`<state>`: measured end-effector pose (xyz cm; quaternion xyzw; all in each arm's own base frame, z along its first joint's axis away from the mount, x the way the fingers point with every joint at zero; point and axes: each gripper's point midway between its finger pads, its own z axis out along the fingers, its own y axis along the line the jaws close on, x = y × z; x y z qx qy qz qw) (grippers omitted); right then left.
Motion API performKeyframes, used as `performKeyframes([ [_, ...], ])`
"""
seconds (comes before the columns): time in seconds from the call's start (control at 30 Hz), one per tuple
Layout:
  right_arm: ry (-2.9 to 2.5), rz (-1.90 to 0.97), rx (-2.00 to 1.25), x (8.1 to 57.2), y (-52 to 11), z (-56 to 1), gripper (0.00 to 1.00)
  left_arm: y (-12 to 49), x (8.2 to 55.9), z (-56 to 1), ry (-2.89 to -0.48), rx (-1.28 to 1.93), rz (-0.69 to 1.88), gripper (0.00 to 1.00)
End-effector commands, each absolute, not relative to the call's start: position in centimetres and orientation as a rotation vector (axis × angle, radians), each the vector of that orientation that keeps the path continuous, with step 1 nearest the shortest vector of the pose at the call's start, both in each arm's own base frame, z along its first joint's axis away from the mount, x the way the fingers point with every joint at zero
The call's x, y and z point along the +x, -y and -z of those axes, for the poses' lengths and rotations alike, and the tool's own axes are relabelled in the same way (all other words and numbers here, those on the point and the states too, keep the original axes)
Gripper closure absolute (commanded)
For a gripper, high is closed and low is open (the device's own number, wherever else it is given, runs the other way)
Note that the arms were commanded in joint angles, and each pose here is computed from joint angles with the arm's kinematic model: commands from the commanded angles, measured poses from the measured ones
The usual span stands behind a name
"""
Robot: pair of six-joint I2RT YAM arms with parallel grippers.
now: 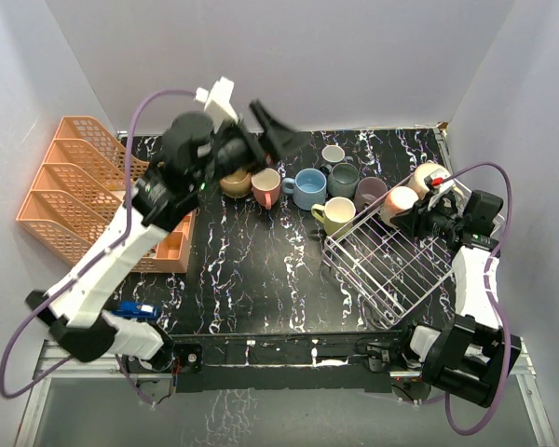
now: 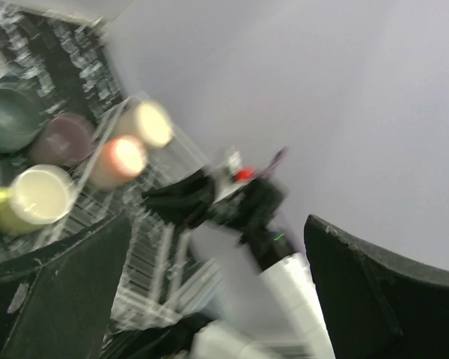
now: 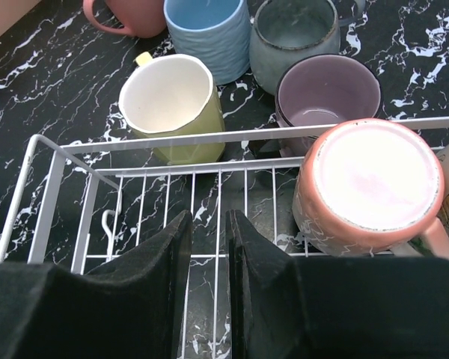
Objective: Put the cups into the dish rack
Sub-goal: Pick up the cup at the center of the board.
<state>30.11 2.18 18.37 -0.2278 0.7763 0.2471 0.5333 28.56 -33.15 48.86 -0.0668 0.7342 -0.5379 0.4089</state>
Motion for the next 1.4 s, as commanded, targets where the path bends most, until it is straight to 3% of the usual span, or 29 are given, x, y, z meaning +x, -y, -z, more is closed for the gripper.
performKeyframes([
  [0.0, -1.763, -0.595, -0.595, 29.6, -2.8, -20.3, 0.72, 30.4, 25.3, -44.1, -1.672, 0.196, 1.220, 0.03],
  [0.13, -1.730, -0.628, -0.626, 29.0, -3.6, -20.7, 0.70, 28.1, 25.3, -34.2, -1.808, 0.317, 1.011, 0.05],
  [0.2, -1.718, -0.633, -0.636, 28.8, -3.8, -21.0, 0.70, 27.1, 25.9, -29.3, -1.934, 0.332, 0.885, 0.13],
  [0.37, -1.704, -0.637, -0.640, 28.5, -4.0, -21.4, 0.68, 25.2, 28.2, -23.6, -2.107, 0.287, 0.643, 0.25],
  [0.57, -1.692, -0.644, -0.639, 28.3, -4.2, -22.0, 0.65, 24.5, 32.0, -19.6, -2.236, 0.157, 0.433, 0.31],
  [0.7, -1.676, -0.635, -0.643, 28.2, -4.3, -22.4, 0.65, 23.7, 35.0, -19.5, -2.270, 0.105, 0.257, 0.28],
  [0.9, -1.669, -0.628, -0.642, 28.1, -4.4, -22.6, 0.65, 22.3, 39.8, -19.4, -2.346, 0.326, 0.258, 0.26],
  [1.27, -1.685, -0.616, -0.625, 28.4, -4.1, -22.1, 0.65, 22.5, 46.3, -16.1, -2.476, 0.581, 0.158, 0.56],
  [1.37, -1.695, -0.606, -0.618, 28.6, -3.8, -21.9, 0.64, 22.9, 47.4, -14.8, -2.496, 0.631, 0.169, 0.59],
])
